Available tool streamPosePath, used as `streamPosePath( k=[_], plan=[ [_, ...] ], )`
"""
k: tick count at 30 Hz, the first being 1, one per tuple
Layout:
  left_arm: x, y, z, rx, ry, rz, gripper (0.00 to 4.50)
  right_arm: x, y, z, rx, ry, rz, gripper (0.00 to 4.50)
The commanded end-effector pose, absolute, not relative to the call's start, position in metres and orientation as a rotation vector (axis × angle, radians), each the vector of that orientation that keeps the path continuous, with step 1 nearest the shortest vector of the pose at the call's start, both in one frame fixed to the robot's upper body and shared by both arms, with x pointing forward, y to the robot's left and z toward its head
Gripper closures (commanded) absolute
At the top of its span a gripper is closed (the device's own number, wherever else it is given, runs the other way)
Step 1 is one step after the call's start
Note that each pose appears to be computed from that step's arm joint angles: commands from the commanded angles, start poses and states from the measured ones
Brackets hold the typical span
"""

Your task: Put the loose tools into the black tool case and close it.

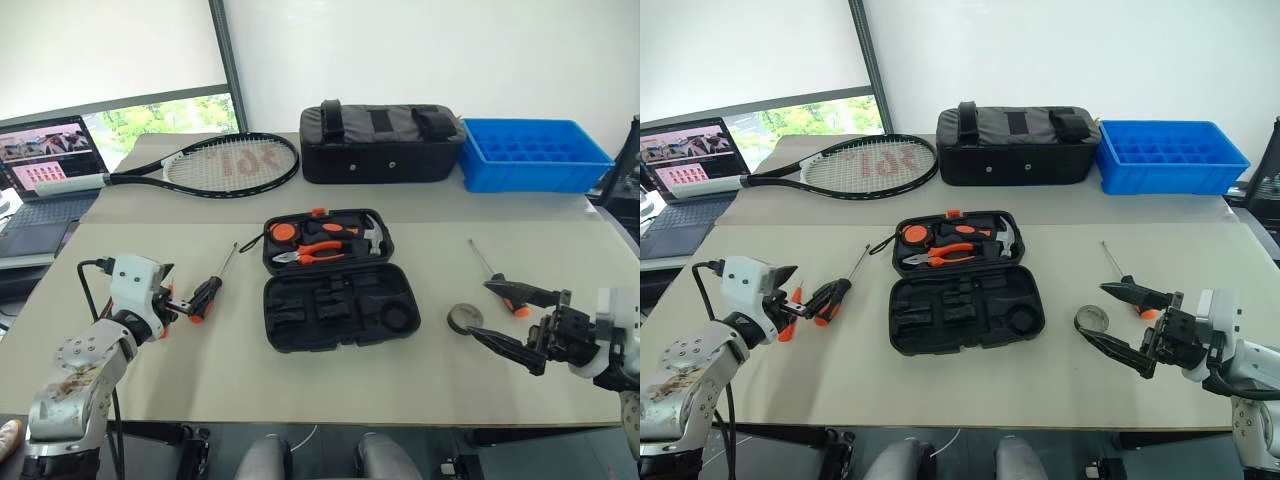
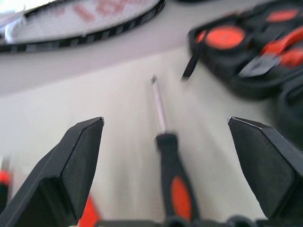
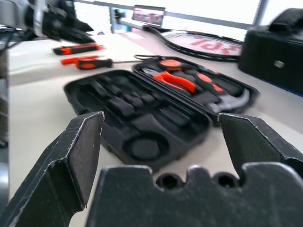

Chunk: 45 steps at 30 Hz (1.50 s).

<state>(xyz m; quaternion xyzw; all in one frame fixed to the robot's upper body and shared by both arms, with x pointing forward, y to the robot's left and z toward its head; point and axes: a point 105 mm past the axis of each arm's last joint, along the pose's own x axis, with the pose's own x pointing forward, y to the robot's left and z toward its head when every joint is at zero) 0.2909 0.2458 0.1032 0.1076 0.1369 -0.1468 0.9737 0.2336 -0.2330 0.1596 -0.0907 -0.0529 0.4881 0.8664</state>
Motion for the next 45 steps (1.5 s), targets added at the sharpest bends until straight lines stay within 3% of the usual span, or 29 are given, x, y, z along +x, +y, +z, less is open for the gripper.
streamPosePath(
  k=[1,7,8,9,14,17,18,21,23,30,39,45],
  plan=[
    [0.302,0.243,0.087,0.205,0.375,-0.281,0.00,0.233,-0.219,0.177,-0.221,-0.162,1.068,0.04],
    [0.304,0.234,0.067,0.118,0.490,-0.294,0.00,0.232,-0.214,0.179,-0.220,-0.157,1.079,0.04],
    [0.303,0.235,0.066,0.108,0.495,-0.291,0.52,0.232,-0.214,0.179,-0.219,-0.156,1.079,0.00],
    [0.303,0.235,0.066,0.104,0.497,-0.288,0.65,0.231,-0.214,0.179,-0.219,-0.156,1.080,0.00],
    [0.304,0.239,0.075,0.114,0.471,-0.268,2.20,0.230,-0.216,0.179,-0.213,-0.152,1.078,0.00],
    [0.315,0.238,0.112,0.151,0.325,-0.281,3.40,0.230,-0.220,0.181,-0.209,-0.153,1.064,0.00],
    [0.319,0.234,0.129,0.156,0.257,-0.305,3.52,0.230,-0.221,0.181,-0.207,-0.153,1.056,0.00],
    [0.322,0.201,0.182,0.242,0.044,-0.535,3.53,0.229,-0.228,0.181,-0.199,-0.152,1.029,0.00],
    [0.320,0.176,0.194,0.335,-0.009,-0.707,3.53,0.229,-0.231,0.180,-0.198,-0.144,1.020,0.00],
    [0.323,0.118,0.146,0.724,0.108,-1.181,3.53,0.226,-0.244,0.176,-0.203,-0.134,0.972,0.00],
    [0.356,0.105,0.127,0.834,0.209,-1.200,3.53,0.211,-0.253,0.176,-0.224,-0.129,0.905,0.00],
    [0.350,0.102,0.118,0.826,0.237,-1.264,3.53,0.207,-0.254,0.175,-0.223,-0.134,0.886,0.00]
  ],
)
